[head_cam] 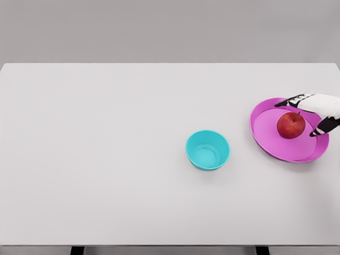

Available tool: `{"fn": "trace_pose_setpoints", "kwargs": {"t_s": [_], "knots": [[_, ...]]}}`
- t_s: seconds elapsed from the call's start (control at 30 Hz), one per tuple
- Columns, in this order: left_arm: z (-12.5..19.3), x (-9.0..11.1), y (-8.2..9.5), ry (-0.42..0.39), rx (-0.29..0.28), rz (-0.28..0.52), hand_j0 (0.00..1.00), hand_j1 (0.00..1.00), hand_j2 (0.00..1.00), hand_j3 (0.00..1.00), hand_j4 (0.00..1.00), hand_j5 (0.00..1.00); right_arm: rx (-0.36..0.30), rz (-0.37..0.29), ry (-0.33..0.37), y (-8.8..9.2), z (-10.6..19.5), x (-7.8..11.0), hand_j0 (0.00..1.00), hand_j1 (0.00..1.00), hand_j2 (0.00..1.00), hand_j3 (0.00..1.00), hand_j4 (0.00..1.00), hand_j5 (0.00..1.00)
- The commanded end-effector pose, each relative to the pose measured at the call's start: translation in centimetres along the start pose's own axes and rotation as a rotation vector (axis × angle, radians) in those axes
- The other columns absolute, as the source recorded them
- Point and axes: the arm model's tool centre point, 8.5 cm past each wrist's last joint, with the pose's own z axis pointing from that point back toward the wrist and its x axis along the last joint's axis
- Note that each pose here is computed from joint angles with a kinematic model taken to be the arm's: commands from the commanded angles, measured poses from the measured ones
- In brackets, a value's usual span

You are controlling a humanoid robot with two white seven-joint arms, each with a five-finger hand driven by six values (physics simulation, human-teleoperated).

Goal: Put the apple from the pink plate into the blue bowl with your right arm

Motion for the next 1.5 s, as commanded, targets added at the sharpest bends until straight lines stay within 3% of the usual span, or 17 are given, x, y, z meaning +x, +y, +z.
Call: {"fn": "trace_pose_setpoints", "kwargs": {"t_s": [0.0,0.33,0.43,1.2,1.3,1.33,1.47], "knots": [[0.0,0.0,0.0,0.000,0.000,0.001,1.00,1.00,1.00,1.00,1.00,1.00,0.008,-0.004,-0.007,0.3,-0.3,0.2,1.00,1.00,1.00,1.00,1.00,1.00],[0.0,0.0,0.0,0.000,0.000,0.001,1.00,1.00,1.00,1.00,1.00,1.00,0.037,-0.004,-0.016,1.1,-0.8,0.5,1.00,1.00,1.00,1.00,1.00,1.00],[0.0,0.0,0.0,0.000,0.000,-0.001,1.00,1.00,1.00,1.00,1.00,1.00,0.037,-0.004,-0.016,1.1,-0.8,0.5,0.86,0.86,0.86,0.86,0.86,0.86],[0.0,0.0,0.0,0.000,0.000,0.001,1.00,1.00,1.00,1.00,1.00,1.00,0.051,0.008,-0.037,1.3,-1.3,1.2,0.85,0.85,0.85,0.85,0.85,0.85],[0.0,0.0,0.0,0.000,0.000,0.001,1.00,1.00,1.00,1.00,1.00,1.00,0.048,0.017,-0.047,1.1,-1.4,1.5,0.75,0.75,0.75,0.75,0.75,0.75],[0.0,0.0,0.0,0.000,0.000,0.001,1.00,1.00,1.00,1.00,1.00,1.00,0.048,0.017,-0.047,1.1,-1.4,1.5,0.65,0.65,0.65,0.65,0.65,0.65],[0.0,0.0,0.0,0.000,0.000,0.001,1.00,1.00,1.00,1.00,1.00,1.00,0.048,0.017,-0.047,1.1,-1.4,1.5,0.63,0.63,0.63,0.63,0.63,0.63]]}}
